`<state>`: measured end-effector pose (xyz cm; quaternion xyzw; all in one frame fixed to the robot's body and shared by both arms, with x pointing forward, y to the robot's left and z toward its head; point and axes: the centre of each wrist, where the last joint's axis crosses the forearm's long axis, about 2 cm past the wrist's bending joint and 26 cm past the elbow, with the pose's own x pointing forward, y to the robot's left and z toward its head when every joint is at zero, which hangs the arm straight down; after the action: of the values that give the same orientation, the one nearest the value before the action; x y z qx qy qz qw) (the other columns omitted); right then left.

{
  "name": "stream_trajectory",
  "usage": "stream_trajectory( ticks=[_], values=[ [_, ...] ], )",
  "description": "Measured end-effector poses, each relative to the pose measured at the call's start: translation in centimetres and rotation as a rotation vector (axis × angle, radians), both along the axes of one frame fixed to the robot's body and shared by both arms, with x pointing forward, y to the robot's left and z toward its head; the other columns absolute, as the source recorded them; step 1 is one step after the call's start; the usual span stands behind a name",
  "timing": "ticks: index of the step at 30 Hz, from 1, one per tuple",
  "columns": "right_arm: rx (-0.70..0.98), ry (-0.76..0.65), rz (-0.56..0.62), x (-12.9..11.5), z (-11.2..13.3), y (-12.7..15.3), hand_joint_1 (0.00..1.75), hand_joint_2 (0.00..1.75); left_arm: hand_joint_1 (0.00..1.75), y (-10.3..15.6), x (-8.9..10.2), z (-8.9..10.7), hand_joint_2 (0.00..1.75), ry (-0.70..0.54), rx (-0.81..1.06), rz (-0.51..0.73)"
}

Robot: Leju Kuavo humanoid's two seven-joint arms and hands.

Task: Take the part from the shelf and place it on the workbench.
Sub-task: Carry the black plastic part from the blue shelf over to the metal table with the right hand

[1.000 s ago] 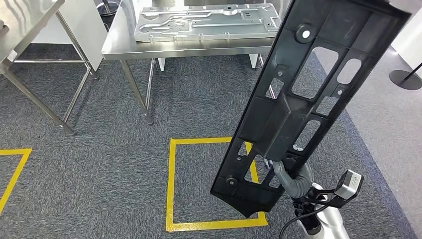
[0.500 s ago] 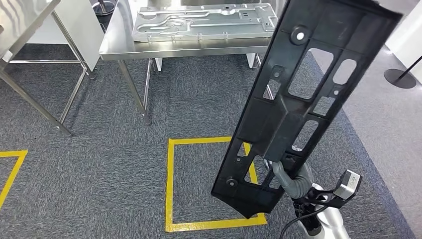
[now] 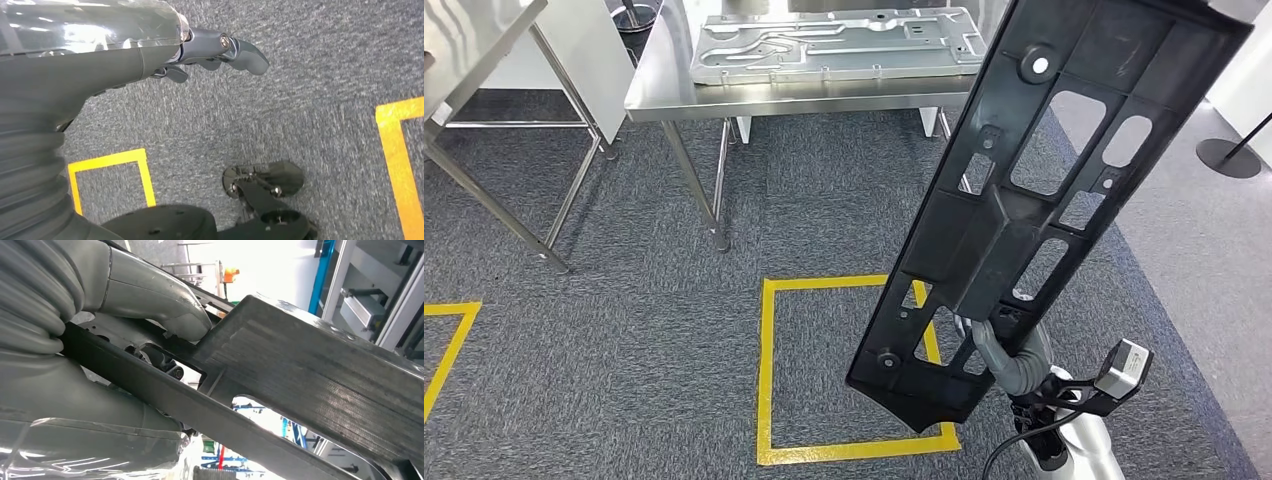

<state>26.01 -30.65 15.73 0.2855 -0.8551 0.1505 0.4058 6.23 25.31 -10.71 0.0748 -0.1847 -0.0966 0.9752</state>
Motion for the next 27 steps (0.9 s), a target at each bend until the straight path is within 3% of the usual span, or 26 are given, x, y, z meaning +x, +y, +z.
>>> stream_trajectory(
  ticks=[27],
  values=[
    [0.004, -0.003, 0.001, -0.1, -0.03, 0.08, 1.75, 1.75, 0.0, 0.06, -0.03, -0.02, 1.75, -0.002, -0.011, -0.014]
  ],
)
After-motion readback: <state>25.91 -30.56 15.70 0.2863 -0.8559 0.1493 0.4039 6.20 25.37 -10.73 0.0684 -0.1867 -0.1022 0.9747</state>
